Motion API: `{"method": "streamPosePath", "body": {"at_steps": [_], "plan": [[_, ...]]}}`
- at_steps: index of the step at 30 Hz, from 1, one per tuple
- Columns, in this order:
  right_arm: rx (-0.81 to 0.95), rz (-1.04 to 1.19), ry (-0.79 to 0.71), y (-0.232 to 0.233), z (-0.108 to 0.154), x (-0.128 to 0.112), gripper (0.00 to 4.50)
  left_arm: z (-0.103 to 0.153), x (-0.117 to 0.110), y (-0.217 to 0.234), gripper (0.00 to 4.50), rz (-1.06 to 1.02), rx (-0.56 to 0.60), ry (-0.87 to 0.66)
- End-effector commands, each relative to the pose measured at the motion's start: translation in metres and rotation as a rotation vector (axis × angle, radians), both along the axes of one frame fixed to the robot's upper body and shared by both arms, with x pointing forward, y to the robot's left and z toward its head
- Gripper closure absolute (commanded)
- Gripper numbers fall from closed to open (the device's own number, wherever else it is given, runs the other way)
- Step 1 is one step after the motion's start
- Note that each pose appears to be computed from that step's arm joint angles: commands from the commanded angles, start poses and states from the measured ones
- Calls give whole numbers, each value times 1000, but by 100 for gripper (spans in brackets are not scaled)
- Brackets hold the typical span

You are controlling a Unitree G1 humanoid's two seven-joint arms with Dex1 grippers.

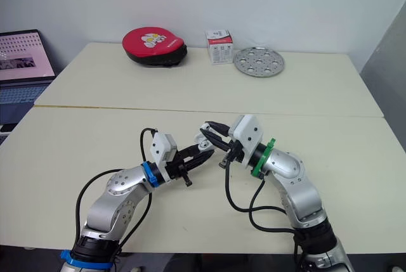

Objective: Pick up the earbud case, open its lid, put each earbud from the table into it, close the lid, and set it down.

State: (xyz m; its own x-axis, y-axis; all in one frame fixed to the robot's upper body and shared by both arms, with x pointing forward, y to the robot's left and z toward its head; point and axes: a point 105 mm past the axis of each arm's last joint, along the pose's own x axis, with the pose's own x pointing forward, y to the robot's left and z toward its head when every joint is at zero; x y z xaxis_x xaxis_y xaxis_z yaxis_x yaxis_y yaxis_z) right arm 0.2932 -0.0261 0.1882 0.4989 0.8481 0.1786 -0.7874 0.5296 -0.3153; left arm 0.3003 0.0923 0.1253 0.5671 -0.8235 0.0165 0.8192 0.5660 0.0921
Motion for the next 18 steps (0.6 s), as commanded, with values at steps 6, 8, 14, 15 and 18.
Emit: {"method": "streamPosePath", "body": {"at_steps": [6,8,14,15,18], "plan": [[-11,-15,-20,-1,-13,2,411,12,-4,-3,370,-24,-13,-50],[-17,-16,-25,0,-14,2,411,12,-3,-3,370,-23,-12,-50],[-85,-20,-51,2,-25,4,411,13,-4,-3,370,-26,-10,-52],[-92,-19,-55,2,-26,4,411,13,-4,-3,370,-26,-10,-52],[-123,-31,-65,2,-30,5,411,13,-4,-3,370,-27,-8,-54]]}}
